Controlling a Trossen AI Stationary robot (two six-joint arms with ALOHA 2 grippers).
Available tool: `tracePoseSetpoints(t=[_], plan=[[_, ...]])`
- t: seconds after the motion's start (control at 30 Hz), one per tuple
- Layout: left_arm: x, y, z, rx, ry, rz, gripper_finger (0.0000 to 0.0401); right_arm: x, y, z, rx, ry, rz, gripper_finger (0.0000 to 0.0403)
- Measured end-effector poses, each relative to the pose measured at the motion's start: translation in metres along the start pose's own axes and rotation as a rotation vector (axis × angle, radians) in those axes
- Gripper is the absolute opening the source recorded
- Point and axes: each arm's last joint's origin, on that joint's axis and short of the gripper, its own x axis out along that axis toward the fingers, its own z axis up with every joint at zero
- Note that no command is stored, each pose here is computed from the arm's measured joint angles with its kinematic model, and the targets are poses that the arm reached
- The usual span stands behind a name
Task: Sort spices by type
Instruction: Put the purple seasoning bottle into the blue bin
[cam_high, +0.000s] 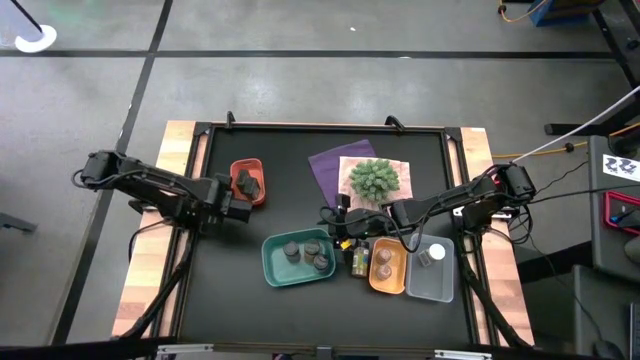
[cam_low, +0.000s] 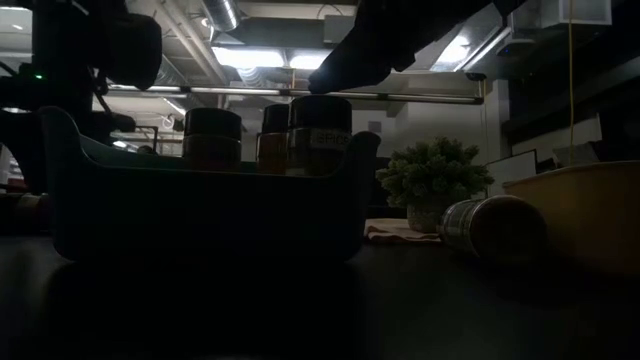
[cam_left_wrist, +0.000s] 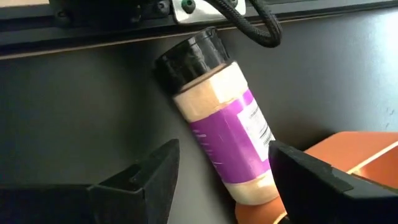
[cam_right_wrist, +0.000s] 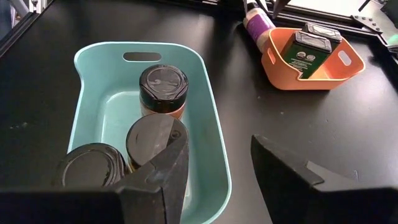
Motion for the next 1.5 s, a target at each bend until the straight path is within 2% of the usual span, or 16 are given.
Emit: tracePoseSetpoints(t=[0.7, 1.0, 1.17, 1.37, 1.5], plan=[[0.013, -0.009, -0.005, -0.052, -0.111, 0.028, 0.023, 0.0, 0.0, 0.0, -0.001, 0.003, 0.0, 0.0172], [0.019, -0.01, -0.01, 0.026, -0.147, 0.054, 0.023, 0.0, 0.0, 0.0, -0.001, 0.003, 0.0, 0.0172], [0.024, -0.007, -0.015, 0.024, -0.162, 0.133, 0.023, 0.0, 0.0, 0.0, -0.001, 0.003, 0.0, 0.0172], [0.026, -0.006, -0.019, 0.03, -0.155, 0.139, 0.023, 0.0, 0.0, 0.0, 0.0, 0.002, 0.0, 0.0172], [0.026, -0.006, -0.02, 0.115, -0.141, 0.145, 0.023, 0.0, 0.0, 0.0, -0.001, 0.003, 0.0, 0.0172]])
